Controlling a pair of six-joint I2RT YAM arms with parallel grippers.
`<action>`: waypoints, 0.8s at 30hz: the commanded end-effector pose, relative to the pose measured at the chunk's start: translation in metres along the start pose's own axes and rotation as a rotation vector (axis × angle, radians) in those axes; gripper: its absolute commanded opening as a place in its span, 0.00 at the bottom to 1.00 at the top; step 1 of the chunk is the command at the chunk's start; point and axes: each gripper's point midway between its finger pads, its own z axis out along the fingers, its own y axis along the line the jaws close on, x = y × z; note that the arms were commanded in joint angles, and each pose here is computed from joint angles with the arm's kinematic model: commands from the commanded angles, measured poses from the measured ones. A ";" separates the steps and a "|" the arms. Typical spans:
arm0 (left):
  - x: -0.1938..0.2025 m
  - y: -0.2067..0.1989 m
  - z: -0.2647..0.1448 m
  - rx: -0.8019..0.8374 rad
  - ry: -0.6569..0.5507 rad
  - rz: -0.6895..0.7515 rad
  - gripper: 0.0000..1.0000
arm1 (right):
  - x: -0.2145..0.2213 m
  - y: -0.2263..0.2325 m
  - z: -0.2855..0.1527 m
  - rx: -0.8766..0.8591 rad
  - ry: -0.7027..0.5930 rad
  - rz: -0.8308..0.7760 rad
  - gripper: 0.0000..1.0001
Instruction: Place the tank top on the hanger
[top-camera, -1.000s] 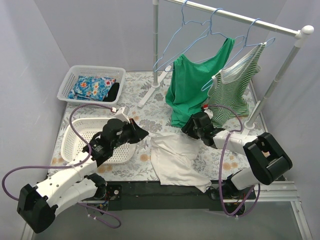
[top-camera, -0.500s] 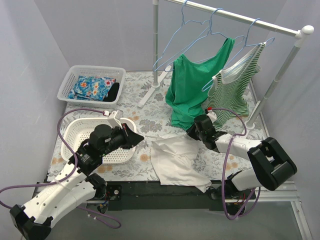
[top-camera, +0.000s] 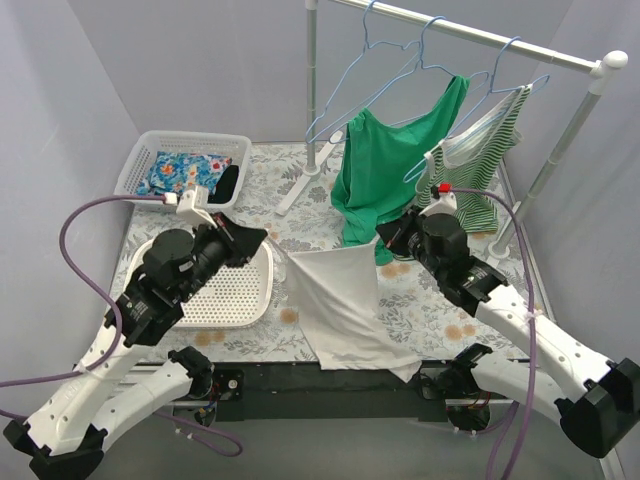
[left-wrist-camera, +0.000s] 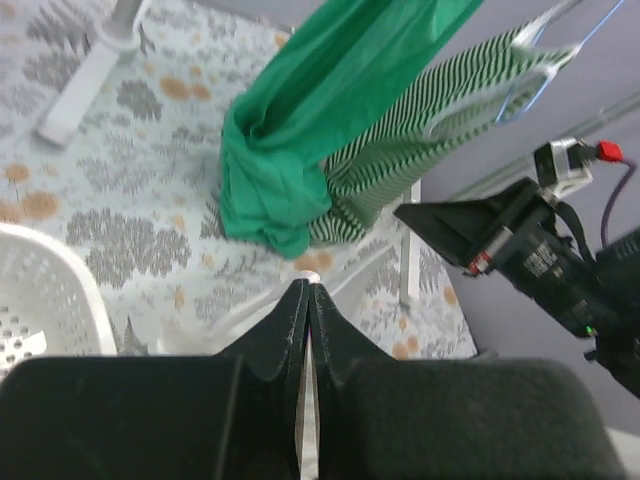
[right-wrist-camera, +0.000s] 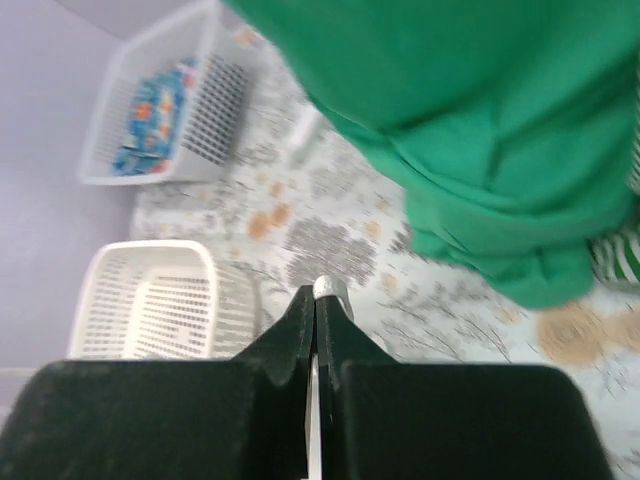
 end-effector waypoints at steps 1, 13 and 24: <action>-0.084 -0.039 0.002 0.010 -0.224 0.039 0.00 | -0.057 0.072 -0.036 -0.191 -0.076 -0.094 0.01; -0.204 -0.149 0.011 0.206 -0.436 0.160 0.00 | -0.175 0.187 -0.092 -0.399 -0.284 -0.241 0.01; -0.038 -0.066 0.035 0.175 0.003 0.053 0.00 | -0.084 0.118 -0.076 -0.353 -0.085 -0.227 0.01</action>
